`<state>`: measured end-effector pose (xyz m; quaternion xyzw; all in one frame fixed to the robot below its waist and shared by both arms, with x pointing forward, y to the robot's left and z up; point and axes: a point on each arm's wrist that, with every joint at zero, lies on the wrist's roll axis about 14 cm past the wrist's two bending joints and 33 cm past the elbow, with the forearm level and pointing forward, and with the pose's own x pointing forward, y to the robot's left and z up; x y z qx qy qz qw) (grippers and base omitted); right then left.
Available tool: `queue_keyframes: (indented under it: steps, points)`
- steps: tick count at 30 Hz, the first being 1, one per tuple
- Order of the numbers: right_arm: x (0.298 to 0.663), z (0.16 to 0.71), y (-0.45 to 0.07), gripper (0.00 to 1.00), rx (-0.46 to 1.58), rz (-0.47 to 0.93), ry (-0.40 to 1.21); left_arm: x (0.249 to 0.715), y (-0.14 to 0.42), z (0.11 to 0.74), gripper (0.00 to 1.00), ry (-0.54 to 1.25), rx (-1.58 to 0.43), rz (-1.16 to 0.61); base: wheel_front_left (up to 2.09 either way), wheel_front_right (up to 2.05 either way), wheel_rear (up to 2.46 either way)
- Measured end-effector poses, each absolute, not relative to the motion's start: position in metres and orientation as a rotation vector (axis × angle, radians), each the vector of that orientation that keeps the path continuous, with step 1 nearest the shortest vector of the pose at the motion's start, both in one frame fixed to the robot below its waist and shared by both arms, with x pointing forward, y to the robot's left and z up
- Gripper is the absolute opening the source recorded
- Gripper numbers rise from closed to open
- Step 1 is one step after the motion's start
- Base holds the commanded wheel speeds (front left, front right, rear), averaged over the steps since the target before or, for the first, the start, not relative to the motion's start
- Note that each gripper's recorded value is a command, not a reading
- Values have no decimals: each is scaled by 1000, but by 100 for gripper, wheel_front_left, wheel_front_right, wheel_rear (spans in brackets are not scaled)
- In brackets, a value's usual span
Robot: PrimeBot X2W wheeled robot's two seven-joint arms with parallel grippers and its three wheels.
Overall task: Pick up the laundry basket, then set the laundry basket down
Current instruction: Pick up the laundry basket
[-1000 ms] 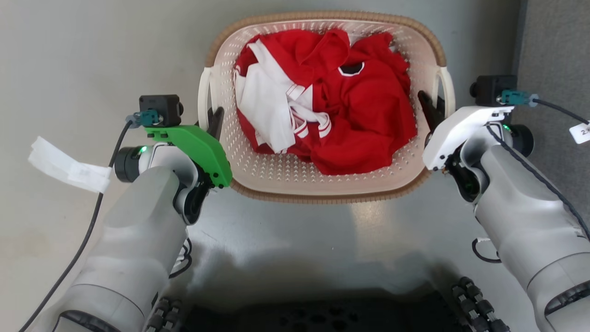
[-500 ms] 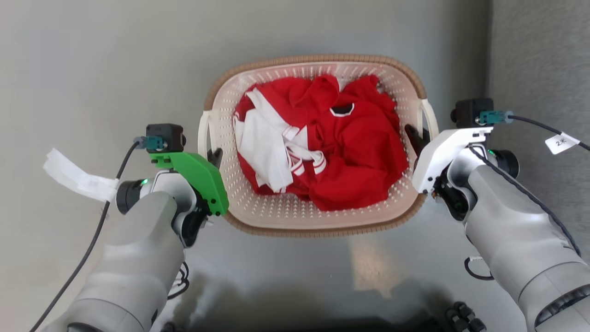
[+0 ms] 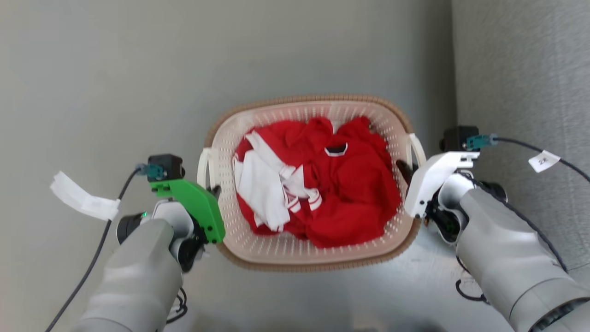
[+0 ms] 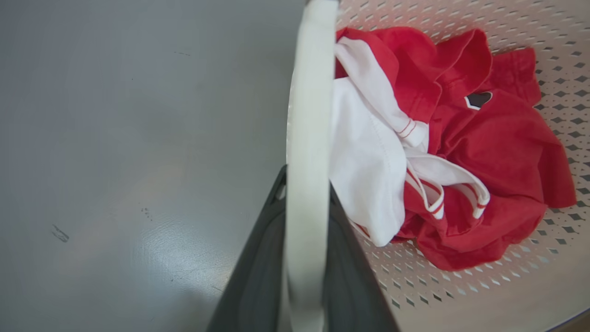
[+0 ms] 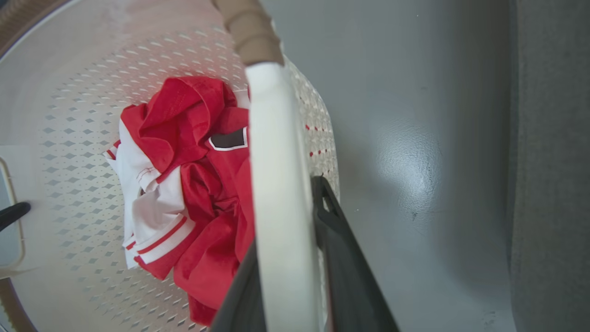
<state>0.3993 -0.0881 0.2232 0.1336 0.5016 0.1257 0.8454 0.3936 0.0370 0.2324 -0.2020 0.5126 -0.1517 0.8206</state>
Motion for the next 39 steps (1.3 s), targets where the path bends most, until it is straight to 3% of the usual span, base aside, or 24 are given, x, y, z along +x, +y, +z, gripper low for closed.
queue_keyframes:
  steps: [28,39]
  points:
    - [333,292,-88,0,242,284,1038,323,37,298,0,1107,-377,-375,0,0,0]
    - [326,307,-90,0,239,285,1018,319,34,316,0,1074,-367,-396,0,0,0]
